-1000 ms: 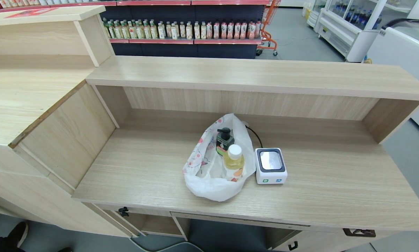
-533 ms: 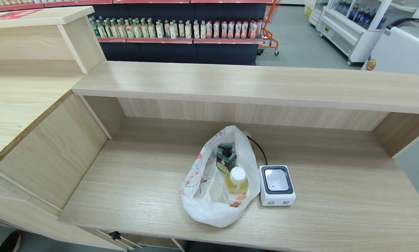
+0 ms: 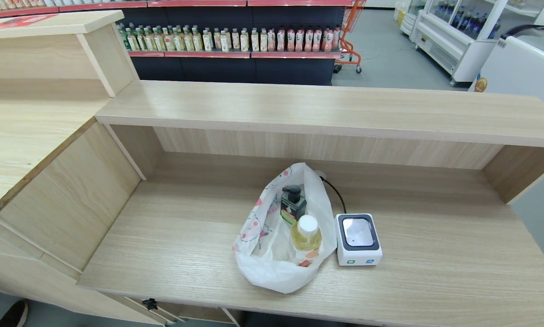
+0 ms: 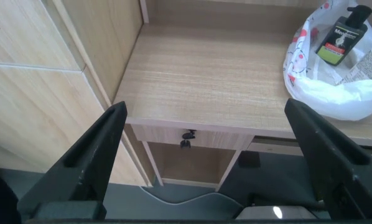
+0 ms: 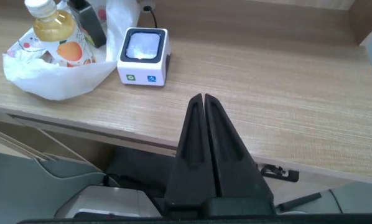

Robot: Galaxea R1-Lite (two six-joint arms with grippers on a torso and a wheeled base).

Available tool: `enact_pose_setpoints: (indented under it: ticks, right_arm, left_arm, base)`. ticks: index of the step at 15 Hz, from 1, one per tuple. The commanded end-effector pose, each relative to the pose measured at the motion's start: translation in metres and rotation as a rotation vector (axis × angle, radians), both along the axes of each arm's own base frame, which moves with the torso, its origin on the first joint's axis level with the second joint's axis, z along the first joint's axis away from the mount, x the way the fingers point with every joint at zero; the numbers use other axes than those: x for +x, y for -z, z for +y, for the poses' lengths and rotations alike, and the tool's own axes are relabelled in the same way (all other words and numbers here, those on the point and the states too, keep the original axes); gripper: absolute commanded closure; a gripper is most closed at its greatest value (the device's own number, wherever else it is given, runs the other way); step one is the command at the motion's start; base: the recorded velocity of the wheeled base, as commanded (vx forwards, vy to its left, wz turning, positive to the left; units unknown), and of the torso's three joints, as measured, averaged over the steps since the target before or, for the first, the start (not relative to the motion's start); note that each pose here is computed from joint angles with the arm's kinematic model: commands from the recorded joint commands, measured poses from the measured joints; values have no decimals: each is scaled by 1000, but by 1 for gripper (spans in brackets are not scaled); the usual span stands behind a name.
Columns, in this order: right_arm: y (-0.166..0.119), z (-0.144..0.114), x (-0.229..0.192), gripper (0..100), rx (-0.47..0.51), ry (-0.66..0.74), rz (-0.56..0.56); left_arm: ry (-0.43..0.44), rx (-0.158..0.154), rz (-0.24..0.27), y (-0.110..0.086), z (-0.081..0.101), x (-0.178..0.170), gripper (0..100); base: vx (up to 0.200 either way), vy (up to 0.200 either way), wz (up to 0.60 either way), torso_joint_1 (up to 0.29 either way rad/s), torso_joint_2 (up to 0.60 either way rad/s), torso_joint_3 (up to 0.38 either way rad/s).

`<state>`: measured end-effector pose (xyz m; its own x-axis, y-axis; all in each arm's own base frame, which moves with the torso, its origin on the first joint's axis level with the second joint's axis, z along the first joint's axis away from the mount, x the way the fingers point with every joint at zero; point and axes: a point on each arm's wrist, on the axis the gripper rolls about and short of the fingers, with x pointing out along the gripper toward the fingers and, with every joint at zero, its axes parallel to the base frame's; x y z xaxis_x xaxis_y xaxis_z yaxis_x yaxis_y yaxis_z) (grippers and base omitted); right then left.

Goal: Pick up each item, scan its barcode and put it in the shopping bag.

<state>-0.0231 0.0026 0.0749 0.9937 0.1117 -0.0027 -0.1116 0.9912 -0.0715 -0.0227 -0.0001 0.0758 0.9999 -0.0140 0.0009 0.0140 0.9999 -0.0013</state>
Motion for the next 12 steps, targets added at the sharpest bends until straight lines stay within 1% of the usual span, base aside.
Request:
enact_pose_setpoints:
  ticks: [1, 12]
  right_arm:
    - [0, 0, 0, 100, 0, -2, 5]
    - [0, 0, 0, 100, -2, -3, 5]
  left_arm:
    - [0, 0, -1, 0, 0, 0, 0]
    - [0, 0, -1, 0, 0, 0, 0]
  base:
    - [0, 0, 0, 0, 0, 0]
    - [0, 0, 0, 0, 0, 0]
